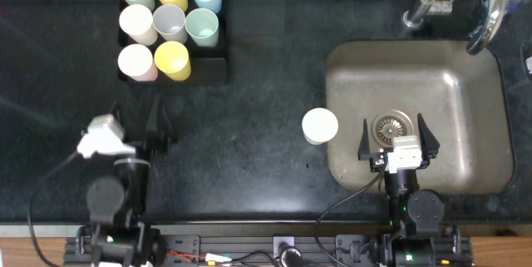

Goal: Store Cups

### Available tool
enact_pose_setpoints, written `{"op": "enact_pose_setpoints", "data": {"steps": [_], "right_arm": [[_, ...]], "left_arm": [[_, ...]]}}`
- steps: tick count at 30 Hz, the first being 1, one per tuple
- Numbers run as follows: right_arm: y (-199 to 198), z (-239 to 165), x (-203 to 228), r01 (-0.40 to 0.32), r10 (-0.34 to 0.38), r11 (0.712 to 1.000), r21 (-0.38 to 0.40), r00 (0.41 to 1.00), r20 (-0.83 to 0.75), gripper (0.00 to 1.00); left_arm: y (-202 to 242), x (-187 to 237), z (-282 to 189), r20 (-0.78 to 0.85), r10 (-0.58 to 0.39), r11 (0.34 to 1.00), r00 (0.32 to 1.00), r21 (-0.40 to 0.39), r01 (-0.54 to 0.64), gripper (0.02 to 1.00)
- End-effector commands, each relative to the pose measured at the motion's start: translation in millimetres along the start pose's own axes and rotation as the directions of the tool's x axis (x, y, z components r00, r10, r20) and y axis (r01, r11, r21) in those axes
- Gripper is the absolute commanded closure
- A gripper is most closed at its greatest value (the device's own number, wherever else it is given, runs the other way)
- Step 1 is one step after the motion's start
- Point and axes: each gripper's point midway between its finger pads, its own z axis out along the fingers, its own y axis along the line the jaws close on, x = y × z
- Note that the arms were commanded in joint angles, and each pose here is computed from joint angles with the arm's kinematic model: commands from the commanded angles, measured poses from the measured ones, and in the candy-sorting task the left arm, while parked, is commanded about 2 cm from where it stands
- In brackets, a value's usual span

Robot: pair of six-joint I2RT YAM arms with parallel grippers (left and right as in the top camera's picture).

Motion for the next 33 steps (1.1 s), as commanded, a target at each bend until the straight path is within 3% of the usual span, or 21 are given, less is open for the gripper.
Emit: {"op": "enact_pose_setpoints", "data": {"steps": [1,5,10,16,33], "right_arm": [[1,0,4,-0.003,0.003,1.000,0.002,1.000,-0.002,0.003],[1,0,4,-0.003,0.003,1.000,0.002,1.000,-0.002,0.003],[1,0,4,-0.003,0.003,1.000,0.002,1.000,-0.002,0.003],[1,0,4,-0.003,0.003,1.000,0.002,1.000,-0.002,0.003],[1,0,4,-0.003,0.003,1.000,0.002,1.000,-0.002,0.003]], "left_arm": [[-9,-5,-13,0.091,0.255,0.964,0.963,0.054,-0.260,0.018],[-2,13,-20,0.026,0.325,0.944,0.945,0.047,-0.326,0.018],[18,64,-29,-0.179,0.356,0.934,0.917,0.048,-0.354,0.018],[17,65,-29,-0.178,0.415,0.910,0.892,0.066,-0.410,0.018],[12,66,-28,-0.159,0.404,0.915,0.901,0.090,-0.394,0.018]]}}
